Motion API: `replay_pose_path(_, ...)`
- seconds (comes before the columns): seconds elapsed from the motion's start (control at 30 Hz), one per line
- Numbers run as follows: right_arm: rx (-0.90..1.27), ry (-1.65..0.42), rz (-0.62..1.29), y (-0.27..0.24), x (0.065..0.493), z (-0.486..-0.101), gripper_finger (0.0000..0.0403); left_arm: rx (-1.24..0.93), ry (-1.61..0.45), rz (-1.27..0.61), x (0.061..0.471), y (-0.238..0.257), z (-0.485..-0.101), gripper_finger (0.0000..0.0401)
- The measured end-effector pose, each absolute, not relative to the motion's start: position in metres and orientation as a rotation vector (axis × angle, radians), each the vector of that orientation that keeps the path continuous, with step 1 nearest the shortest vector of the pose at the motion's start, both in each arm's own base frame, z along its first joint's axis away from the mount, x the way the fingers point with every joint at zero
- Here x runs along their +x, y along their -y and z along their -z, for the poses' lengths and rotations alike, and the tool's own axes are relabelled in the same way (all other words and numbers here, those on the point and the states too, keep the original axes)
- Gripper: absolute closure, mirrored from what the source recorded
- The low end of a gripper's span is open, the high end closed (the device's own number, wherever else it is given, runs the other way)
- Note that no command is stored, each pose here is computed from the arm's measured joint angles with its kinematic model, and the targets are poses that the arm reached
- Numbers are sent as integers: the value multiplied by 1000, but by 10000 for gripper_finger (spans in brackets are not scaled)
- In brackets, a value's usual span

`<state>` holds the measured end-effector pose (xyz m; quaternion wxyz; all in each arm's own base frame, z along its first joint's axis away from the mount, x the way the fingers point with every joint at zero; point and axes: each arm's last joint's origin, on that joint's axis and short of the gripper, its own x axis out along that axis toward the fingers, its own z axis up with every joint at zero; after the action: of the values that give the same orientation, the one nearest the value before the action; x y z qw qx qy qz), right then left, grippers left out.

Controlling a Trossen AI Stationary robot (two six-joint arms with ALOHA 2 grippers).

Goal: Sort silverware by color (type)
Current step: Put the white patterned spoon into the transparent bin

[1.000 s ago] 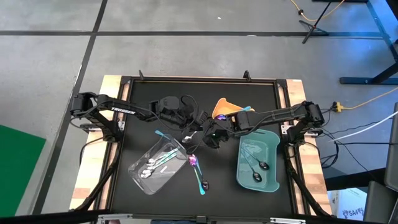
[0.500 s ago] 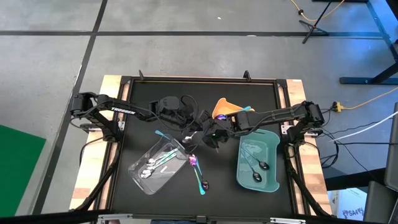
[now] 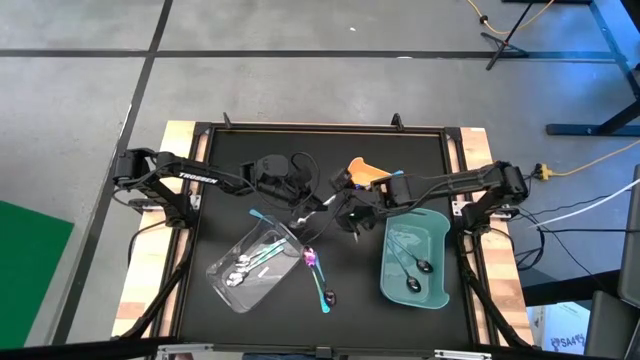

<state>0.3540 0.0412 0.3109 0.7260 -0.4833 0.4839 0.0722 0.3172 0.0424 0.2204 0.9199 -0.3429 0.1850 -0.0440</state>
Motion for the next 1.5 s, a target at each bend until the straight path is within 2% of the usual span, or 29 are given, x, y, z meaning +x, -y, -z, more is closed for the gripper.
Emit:
replay_pose_path(0.43,-763,-1145,-61,-35,305,-342,271,-942,-485,256,316,-33,-221,375)
replay_pose_path(0.63,-631,-1112,-9,-34,293,-353,271,-1103,-597,343,316,-8,-220,376)
replay_pose_path(0.83,-615,-1113,0,-34,291,-354,271,-1188,-708,394,314,28,-219,376)
replay_pose_path(1.03,-615,-1113,1,-34,291,-354,271,-1242,-714,314,310,55,-221,376)
replay_pose_path(1.2,-614,-1112,2,-33,291,-354,271,-1216,-662,232,293,61,-241,376)
replay_pose_path(1.33,-611,-1112,4,-33,291,-354,271,-1184,-673,103,268,64,-255,376)
replay_pose_path(1.5,-563,-1179,29,-32,284,-351,271,-1142,-778,-114,234,76,-254,376)
